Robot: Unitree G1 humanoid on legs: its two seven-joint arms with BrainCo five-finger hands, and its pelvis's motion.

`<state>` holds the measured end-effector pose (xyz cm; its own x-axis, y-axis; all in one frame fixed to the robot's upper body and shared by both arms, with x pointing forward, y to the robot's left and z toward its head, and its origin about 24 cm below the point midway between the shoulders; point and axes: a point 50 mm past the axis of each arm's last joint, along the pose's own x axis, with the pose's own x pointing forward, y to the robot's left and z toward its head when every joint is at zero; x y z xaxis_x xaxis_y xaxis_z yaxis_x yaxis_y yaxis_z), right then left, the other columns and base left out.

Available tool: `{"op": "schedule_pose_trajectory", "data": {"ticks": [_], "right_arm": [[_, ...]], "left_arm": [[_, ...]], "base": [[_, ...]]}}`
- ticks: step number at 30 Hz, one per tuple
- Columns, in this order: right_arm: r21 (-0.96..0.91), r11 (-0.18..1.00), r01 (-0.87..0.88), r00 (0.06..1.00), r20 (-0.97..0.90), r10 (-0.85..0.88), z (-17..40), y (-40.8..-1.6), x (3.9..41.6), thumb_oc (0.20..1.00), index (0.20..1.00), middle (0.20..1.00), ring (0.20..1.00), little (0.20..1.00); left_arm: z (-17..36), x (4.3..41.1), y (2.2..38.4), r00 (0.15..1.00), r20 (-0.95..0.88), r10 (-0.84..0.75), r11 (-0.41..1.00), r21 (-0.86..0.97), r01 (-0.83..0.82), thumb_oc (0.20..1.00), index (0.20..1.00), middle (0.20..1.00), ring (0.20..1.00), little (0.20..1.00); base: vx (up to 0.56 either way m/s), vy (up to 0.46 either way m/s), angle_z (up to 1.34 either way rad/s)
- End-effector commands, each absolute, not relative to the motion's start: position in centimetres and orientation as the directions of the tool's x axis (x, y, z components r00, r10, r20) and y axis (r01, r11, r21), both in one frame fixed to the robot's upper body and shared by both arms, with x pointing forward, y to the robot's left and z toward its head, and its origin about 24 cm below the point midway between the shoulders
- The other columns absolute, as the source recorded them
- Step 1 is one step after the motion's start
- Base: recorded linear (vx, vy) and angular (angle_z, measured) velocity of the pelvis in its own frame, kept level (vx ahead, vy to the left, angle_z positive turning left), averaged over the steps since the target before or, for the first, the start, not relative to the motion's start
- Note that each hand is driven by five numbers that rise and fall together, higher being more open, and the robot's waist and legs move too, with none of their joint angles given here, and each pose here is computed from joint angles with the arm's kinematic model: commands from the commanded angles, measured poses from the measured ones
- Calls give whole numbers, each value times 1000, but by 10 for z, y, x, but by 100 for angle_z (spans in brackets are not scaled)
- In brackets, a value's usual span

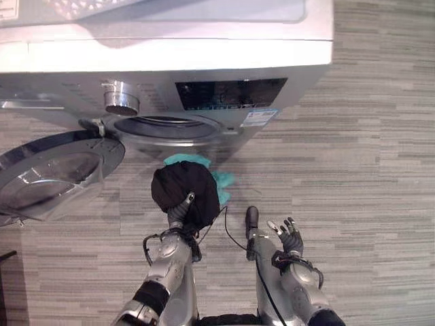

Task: Grab the laundry basket,head to the washer,open it,put in the laundry and shut it.

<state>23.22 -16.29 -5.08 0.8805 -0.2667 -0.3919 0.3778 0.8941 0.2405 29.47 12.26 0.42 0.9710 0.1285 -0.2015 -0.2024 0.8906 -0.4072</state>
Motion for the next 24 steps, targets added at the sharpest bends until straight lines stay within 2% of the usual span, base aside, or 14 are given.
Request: {"op": "schedule_pose_trajectory", "data": {"ticks": [1, 6, 7, 8, 9, 10, 13, 14, 15, 19, 24], "right_arm": [[317, 862, 395, 902, -311, -299, -35, -165, 231, 1000, 1000, 1000, 1000, 1000], [343, 884, 317, 942, -225, -250, -19, -158, 237, 1000, 1000, 1000, 1000, 1000], [338, 894, 295, 949, -210, -234, -18, -158, 236, 1000, 1000, 1000, 1000, 1000], [339, 894, 294, 950, -208, -233, -17, -158, 237, 1000, 1000, 1000, 1000, 1000], [333, 903, 271, 958, -188, -218, -14, -158, 238, 1000, 1000, 1000, 1000, 1000], [333, 903, 270, 958, -187, -217, -13, -158, 238, 1000, 1000, 1000, 1000, 1000], [330, 914, 237, 969, -153, -196, -8, -158, 240, 1000, 1000, 1000, 1000, 1000], [332, 913, 236, 969, -151, -195, -7, -157, 241, 1000, 1000, 1000, 1000, 1000], [325, 919, 223, 973, -135, -189, -5, -159, 241, 1000, 1000, 1000, 1000, 1000], [321, 924, 209, 977, -114, -181, -1, -163, 241, 1000, 1000, 1000, 1000, 1000], [319, 925, 207, 978, -42, -205, 15, -174, 252, 1000, 1000, 1000, 1000, 1000]], "left_arm": [[41, 315, 136, 969, -29, 247, 872, -429, -235, 200, 200, 200, 200, 200], [114, 356, 165, 902, 162, 401, 837, -464, -289, 200, 200, 200, 200, 200], [144, 366, 174, 865, 234, 444, 827, -477, -296, 200, 200, 200, 200, 200], [144, 366, 174, 864, 235, 445, 827, -478, -296, 200, 200, 200, 200, 200], [178, 372, 183, 815, 315, 486, 813, -505, -289, 200, 200, 200, 200, 200], [179, 372, 183, 814, 316, 487, 813, -506, -289, 200, 200, 200, 200, 200], [240, 379, 206, 710, 442, 549, 808, -498, -315, 200, 200, 200, 200, 200], [241, 380, 206, 708, 444, 549, 808, -498, -314, 200, 200, 200, 200, 200], [267, 380, 218, 663, 489, 567, 808, -489, -330, 200, 200, 200, 200, 200], [295, 381, 223, 630, 535, 562, 818, -470, -331, 200, 200, 200, 200, 200], [352, 382, 210, 596, 617, 514, 856, -414, -311, 200, 200, 200, 200, 200]], "base": [[0, 0, 0], [1, -8, 1], [8, -36, 14], [14, -56, 15], [13, -27, 11], [30, -50, 5], [27, -32, 10], [27, -32, 12], [17, -22, 6], [18, -10, 1], [41, -9, 3]]}}
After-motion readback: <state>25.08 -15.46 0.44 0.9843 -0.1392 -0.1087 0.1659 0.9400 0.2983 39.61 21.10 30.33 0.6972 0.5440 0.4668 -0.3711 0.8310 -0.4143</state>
